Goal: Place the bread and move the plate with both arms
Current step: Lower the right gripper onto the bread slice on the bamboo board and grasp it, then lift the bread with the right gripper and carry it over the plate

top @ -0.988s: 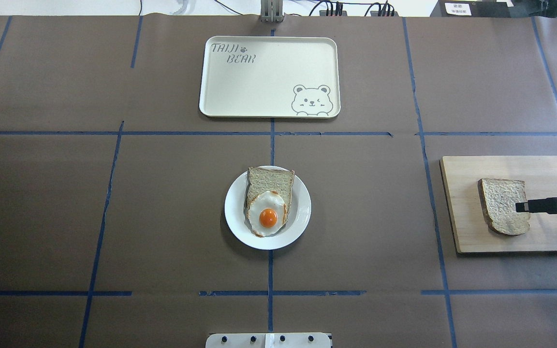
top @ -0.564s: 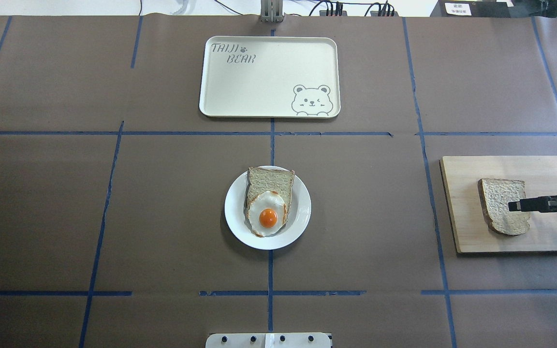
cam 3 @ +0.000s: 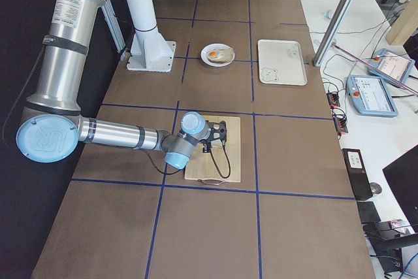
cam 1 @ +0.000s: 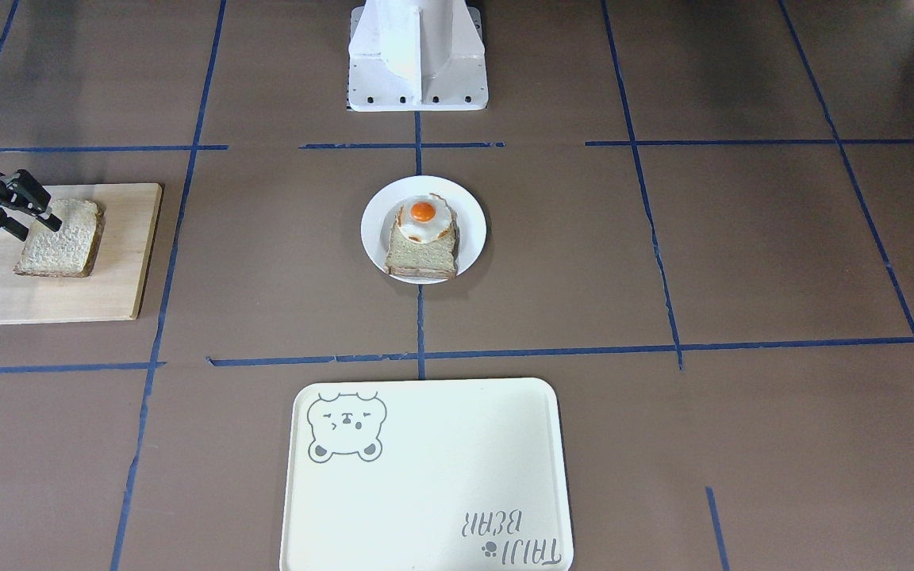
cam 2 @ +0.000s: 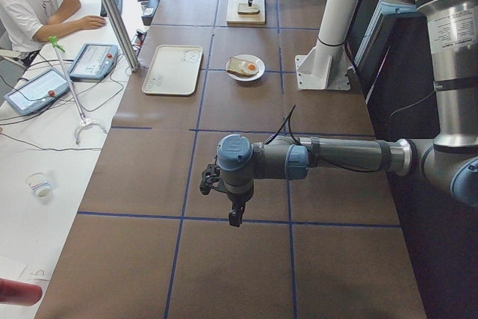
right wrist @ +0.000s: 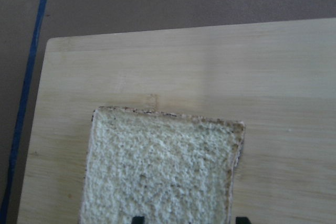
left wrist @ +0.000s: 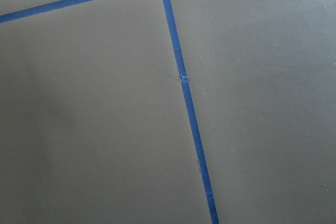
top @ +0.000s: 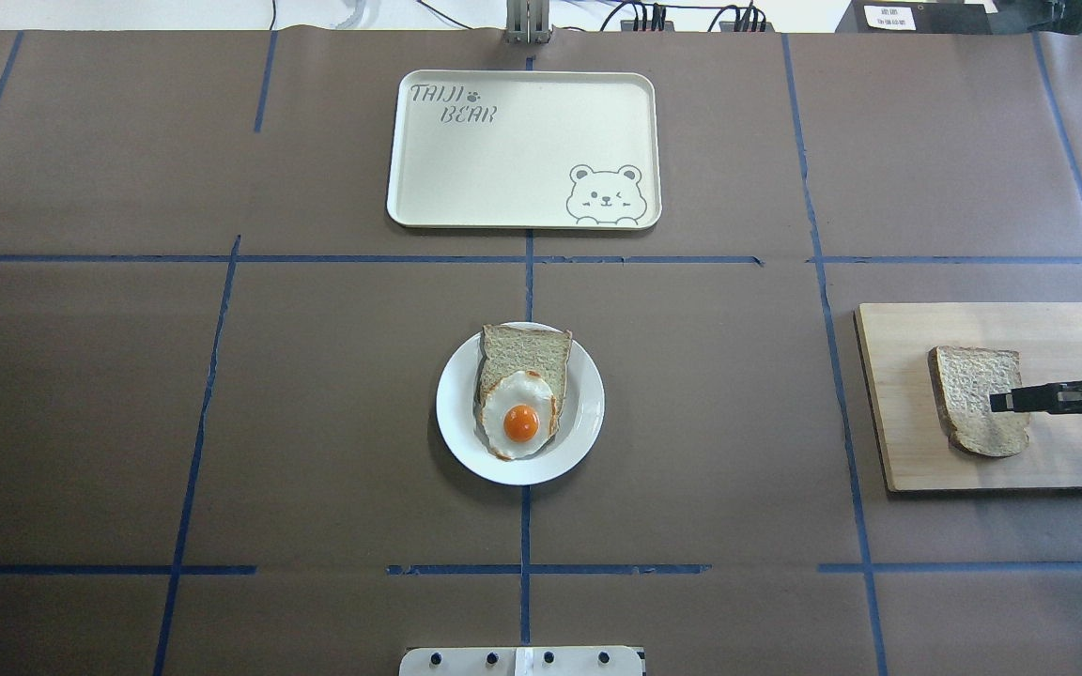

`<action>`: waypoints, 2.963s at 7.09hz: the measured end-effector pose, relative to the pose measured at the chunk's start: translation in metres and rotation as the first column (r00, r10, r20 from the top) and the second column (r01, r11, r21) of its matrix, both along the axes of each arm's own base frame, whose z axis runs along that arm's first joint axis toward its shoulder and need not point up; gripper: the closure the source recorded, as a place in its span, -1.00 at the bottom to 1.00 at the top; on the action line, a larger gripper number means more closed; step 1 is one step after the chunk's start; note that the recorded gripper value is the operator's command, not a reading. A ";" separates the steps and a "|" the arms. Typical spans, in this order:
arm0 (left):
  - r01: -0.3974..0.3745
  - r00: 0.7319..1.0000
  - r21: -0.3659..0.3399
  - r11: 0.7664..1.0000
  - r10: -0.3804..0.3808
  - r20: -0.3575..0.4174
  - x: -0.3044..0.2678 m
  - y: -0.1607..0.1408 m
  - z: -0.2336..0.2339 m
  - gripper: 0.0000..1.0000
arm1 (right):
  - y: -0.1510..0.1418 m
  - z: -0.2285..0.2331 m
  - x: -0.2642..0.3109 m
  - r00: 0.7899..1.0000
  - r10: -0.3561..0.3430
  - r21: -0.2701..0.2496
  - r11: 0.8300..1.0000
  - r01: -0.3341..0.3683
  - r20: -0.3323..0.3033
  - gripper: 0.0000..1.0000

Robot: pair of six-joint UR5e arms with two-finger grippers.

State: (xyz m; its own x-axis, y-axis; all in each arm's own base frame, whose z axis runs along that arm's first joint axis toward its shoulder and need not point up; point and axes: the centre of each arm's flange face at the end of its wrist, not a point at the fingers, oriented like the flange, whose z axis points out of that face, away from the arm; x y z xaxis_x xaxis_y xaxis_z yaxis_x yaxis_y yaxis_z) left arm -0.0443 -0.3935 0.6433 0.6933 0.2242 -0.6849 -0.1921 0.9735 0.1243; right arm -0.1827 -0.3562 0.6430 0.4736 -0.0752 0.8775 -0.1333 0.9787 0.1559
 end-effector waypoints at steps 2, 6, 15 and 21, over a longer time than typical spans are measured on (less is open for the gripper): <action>0.001 1.000 0.000 1.000 -0.001 0.000 0.000 0.000 0.000 -1.00 | 0.000 0.001 0.000 1.000 -0.001 -0.001 1.000 0.001 -0.001 0.81; 0.000 1.000 0.001 1.000 0.000 0.001 0.000 0.000 0.000 -1.00 | 0.001 0.001 0.000 1.000 -0.003 -0.004 1.000 0.003 -0.001 1.00; 0.000 1.000 0.006 1.000 0.000 0.000 0.000 -0.002 -0.002 -1.00 | -0.094 -0.166 -0.067 0.962 -0.056 0.061 0.997 0.041 0.266 1.00; 0.001 1.000 0.029 1.000 -0.001 -0.001 0.000 -0.003 -0.004 -1.00 | -0.104 -0.359 -0.248 0.916 0.012 0.025 0.999 -0.024 0.401 1.00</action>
State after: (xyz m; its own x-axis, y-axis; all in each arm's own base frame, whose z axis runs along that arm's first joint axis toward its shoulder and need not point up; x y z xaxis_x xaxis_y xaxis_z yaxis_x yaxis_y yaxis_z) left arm -0.0440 -0.3970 0.6396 0.6925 0.2434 -0.6791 -0.1911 0.9696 0.1527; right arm -0.4303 -0.4602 0.2835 0.0837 -0.0979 0.9917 -0.2077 0.9716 0.1134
